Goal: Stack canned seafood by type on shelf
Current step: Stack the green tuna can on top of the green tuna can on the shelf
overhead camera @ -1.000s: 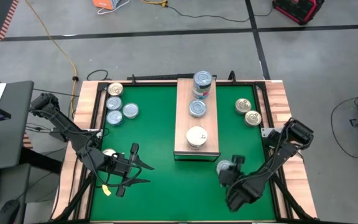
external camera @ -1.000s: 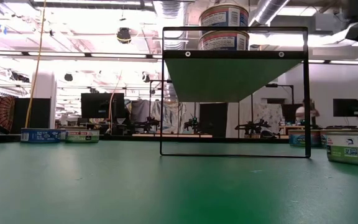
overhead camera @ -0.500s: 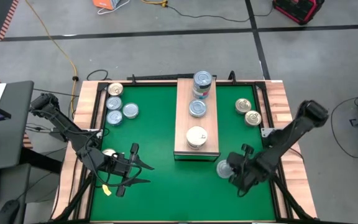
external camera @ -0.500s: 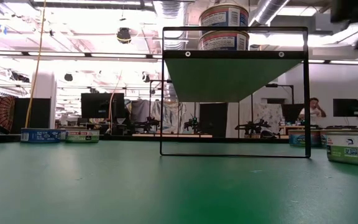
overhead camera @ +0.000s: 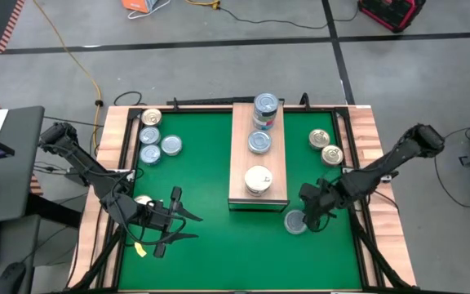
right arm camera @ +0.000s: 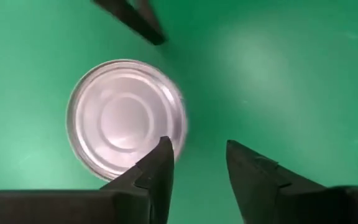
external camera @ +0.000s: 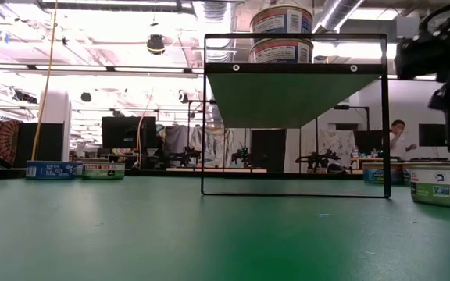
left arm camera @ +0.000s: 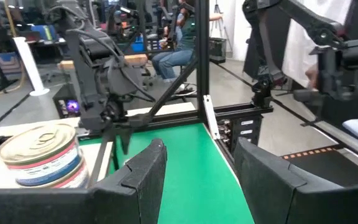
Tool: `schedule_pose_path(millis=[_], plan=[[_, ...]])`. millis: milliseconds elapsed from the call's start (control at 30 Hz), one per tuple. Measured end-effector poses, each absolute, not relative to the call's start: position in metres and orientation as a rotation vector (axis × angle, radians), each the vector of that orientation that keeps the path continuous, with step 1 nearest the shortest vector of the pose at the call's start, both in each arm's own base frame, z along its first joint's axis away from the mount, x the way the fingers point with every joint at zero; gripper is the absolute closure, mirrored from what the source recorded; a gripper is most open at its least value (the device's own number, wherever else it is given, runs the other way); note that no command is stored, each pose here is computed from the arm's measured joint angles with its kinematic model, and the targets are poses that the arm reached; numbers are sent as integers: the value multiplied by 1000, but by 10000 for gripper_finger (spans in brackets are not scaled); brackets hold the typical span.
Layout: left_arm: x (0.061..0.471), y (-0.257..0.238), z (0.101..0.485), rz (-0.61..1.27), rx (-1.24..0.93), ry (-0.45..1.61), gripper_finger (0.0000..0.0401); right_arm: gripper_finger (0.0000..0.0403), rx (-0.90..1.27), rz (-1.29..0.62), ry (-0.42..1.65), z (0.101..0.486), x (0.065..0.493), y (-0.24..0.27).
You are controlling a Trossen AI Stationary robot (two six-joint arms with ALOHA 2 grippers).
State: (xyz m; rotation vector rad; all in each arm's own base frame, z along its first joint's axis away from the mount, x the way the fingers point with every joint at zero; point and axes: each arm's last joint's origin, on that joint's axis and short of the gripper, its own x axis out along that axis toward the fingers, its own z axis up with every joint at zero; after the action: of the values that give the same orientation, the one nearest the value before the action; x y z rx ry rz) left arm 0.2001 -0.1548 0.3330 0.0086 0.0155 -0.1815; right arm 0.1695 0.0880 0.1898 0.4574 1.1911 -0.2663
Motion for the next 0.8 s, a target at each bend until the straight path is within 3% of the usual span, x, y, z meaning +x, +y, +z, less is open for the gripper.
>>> schedule_pose_path(millis=[400,800], plan=[[201,-153,332,-168,15,24,221,251,514,-166,1250,169,187,70],[201,-153,332,-168,16,27,221,356,499,-212,1324,153,195,71]])
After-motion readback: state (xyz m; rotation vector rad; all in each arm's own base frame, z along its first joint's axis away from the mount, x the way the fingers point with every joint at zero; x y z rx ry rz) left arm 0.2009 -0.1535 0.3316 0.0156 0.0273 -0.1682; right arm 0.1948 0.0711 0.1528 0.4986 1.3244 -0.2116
